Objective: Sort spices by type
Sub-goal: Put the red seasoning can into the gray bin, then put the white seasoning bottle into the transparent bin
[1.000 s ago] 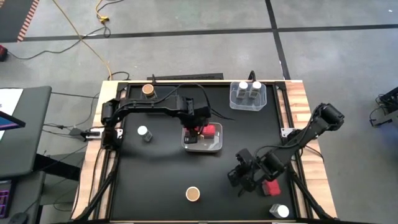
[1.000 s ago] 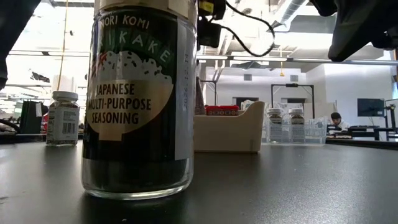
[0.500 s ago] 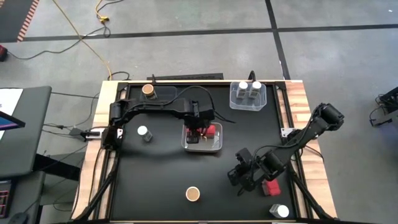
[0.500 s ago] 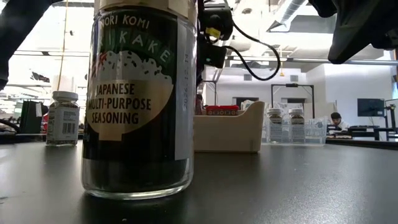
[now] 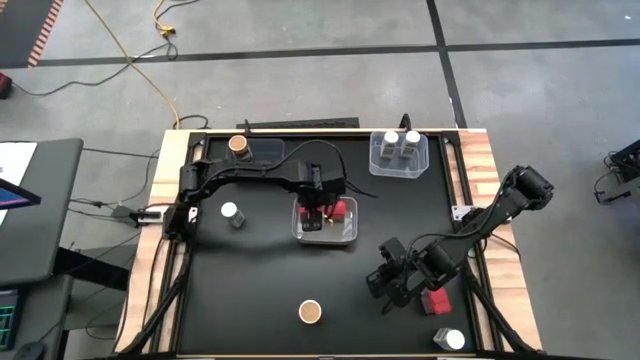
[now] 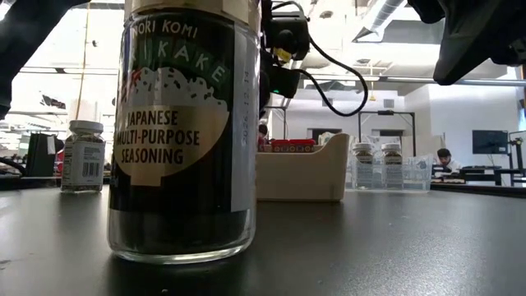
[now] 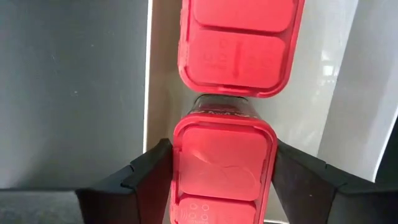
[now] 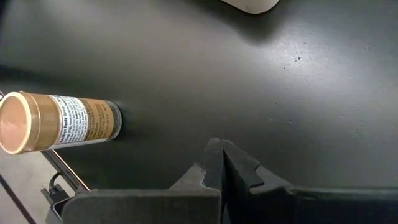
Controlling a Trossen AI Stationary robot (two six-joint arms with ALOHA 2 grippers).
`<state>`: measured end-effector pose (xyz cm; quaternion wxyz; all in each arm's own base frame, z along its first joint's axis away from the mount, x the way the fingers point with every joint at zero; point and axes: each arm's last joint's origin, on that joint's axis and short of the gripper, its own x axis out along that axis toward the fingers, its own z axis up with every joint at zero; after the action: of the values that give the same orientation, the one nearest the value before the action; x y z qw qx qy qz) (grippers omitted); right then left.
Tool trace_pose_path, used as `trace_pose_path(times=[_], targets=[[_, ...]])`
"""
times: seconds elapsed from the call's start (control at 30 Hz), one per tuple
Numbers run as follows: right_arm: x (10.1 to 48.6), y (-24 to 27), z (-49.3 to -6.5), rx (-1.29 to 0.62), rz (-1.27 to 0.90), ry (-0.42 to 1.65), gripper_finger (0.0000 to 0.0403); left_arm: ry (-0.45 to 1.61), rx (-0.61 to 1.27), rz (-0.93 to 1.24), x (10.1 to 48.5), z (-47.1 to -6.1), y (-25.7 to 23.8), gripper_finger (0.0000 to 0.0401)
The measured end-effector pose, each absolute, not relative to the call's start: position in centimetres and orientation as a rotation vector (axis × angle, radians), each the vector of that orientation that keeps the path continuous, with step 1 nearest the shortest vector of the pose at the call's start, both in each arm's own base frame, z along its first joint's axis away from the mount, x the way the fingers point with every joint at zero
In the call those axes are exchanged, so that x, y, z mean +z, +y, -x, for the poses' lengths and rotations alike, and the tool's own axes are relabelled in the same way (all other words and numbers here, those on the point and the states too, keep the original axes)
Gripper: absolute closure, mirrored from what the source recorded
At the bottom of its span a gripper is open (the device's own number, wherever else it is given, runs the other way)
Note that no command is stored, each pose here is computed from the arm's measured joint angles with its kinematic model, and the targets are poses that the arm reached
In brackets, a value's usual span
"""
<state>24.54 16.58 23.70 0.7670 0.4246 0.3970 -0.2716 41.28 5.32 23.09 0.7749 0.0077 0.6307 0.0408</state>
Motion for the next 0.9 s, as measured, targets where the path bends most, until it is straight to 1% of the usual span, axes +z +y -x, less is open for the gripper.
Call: trace_pose_path(times=[0.63, 0.7, 0.9], targets=[[23.75, 16.64, -24.62, -0.592, -0.949, 0.852, 0.0379, 1.335, 0.120, 0.014, 23.13, -41.56, 5.33, 0.0153], [23.75, 16.65, -24.63, -0.594, -0.955, 0.850, 0.0379, 1.334, 0.131, 0.028, 23.13, -41.56, 5.33, 0.0143], [23.75, 16.64, -24.63, -0.596, -0.958, 0.849, 0.0379, 1.337, 0.113, 0.004, 23.13, -41.54, 5.32, 0.0093]])
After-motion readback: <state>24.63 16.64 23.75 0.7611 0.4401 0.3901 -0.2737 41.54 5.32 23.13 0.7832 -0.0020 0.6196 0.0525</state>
